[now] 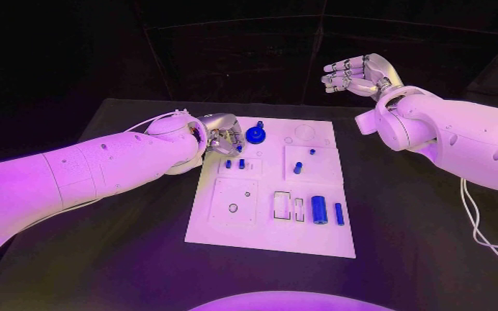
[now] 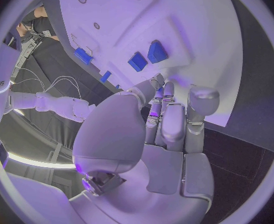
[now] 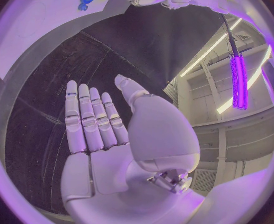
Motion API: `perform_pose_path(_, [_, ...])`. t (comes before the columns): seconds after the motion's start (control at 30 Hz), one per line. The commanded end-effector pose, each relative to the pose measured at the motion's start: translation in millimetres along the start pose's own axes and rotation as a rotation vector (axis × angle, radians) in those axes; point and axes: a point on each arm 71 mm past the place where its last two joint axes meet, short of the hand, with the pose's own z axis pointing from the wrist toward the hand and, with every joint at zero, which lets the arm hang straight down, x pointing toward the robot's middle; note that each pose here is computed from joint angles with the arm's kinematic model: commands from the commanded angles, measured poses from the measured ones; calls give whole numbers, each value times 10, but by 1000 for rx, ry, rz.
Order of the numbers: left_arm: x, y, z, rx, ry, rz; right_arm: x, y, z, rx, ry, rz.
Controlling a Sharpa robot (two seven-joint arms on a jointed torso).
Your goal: Assemble the parts on the task board
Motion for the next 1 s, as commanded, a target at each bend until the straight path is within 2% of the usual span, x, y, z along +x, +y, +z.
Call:
perform_pose_path(0.03, [4, 2, 4, -9, 13, -1, 6, 21, 5, -9, 7, 5])
perform_pose_path(0.5, [-5, 15, -5, -12, 5, -2, -1, 18, 6, -9, 3, 4])
perform_pose_path(0.73, [-41, 78, -47, -17, -21, -10, -6, 0, -1, 0, 31, -26])
perform_pose_path(0.87, [-165, 139, -82, -16, -84, -76, -4, -14, -16, -8, 86, -117])
perform_pose_path(1.0, [-290, 267, -164, -35, -157, -265, 7, -19, -55, -30, 159, -262])
